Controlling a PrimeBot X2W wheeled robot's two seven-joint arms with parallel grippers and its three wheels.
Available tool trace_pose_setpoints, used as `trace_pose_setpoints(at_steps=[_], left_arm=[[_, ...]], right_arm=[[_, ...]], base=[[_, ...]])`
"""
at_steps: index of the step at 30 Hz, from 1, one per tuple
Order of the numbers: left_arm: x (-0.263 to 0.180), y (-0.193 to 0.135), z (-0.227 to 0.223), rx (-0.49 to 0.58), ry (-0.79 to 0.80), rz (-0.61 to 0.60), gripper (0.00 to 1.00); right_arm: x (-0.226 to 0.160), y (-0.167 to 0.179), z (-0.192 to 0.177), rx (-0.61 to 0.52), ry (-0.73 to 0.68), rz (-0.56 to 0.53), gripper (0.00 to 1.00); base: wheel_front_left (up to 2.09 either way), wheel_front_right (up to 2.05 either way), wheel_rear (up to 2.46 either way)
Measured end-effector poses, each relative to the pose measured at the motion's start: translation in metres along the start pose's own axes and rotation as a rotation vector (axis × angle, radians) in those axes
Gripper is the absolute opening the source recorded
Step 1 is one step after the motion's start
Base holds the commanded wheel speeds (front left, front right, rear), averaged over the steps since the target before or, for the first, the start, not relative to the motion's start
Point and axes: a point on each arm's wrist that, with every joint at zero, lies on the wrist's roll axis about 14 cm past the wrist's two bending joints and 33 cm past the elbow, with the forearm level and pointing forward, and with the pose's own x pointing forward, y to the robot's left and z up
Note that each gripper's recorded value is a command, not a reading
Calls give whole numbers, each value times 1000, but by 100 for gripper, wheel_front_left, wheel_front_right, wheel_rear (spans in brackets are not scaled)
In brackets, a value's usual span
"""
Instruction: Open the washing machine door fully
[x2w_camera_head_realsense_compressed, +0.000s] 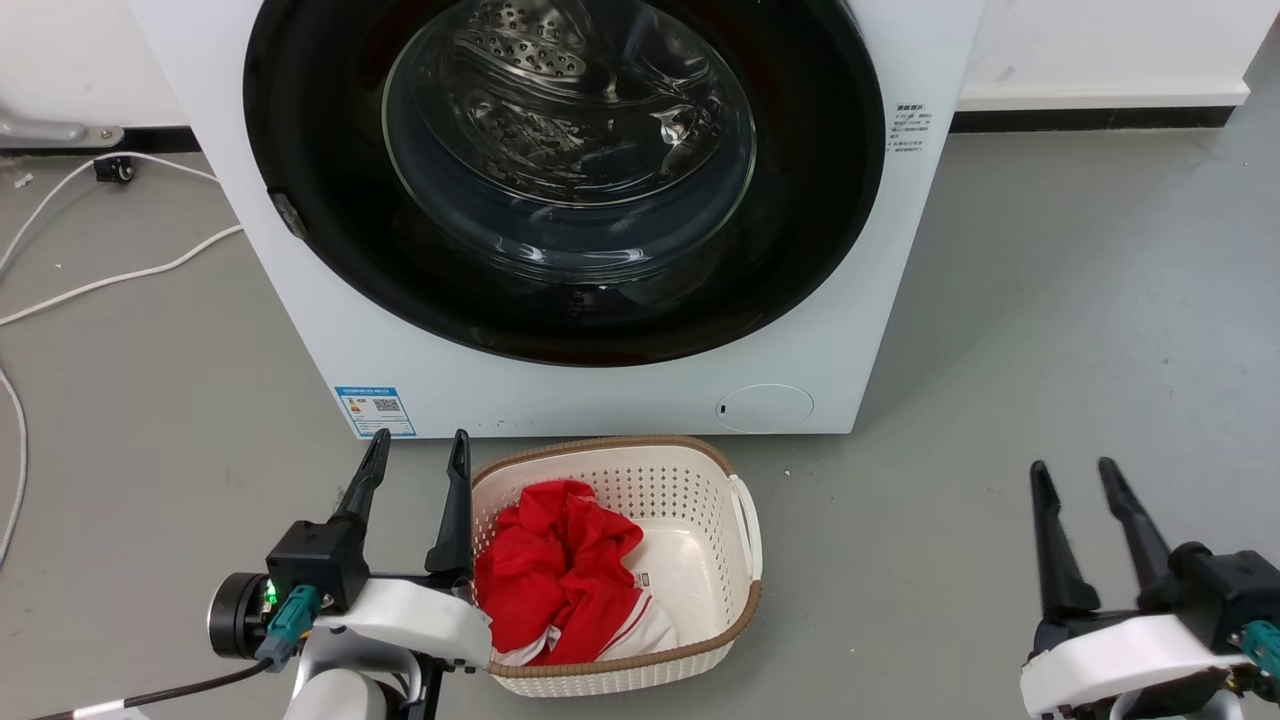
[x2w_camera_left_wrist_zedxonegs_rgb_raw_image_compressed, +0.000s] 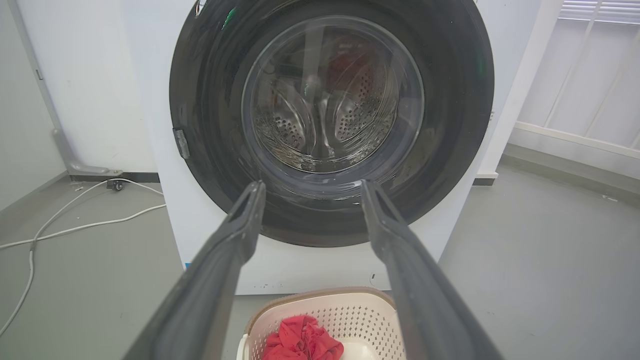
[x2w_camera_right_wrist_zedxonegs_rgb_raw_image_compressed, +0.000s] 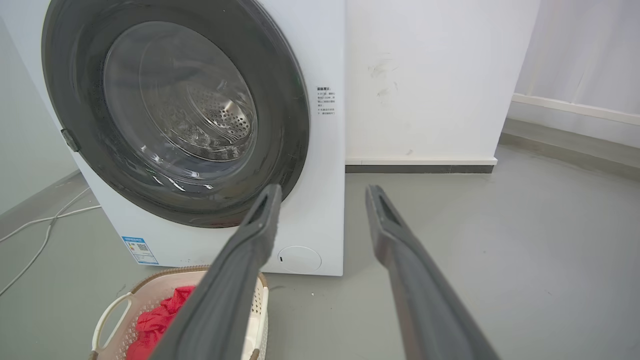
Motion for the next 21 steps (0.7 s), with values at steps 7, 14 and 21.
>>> trace_pose_setpoints(at_steps=[7,14,21], left_arm=[[0,-1,0,-1,0,-1,100],[0,0,0,-2,0,2,100],[4,2,-2,-3,1,6,100]], right_arm=[[0,-3,8,182,-69,-24,0],[-2,-13,-6,657,-94,-110,0],[10,-24,-16,1243,-148,-217,0]], base=[[0,0,0],[0,0,0],[0,0,0]])
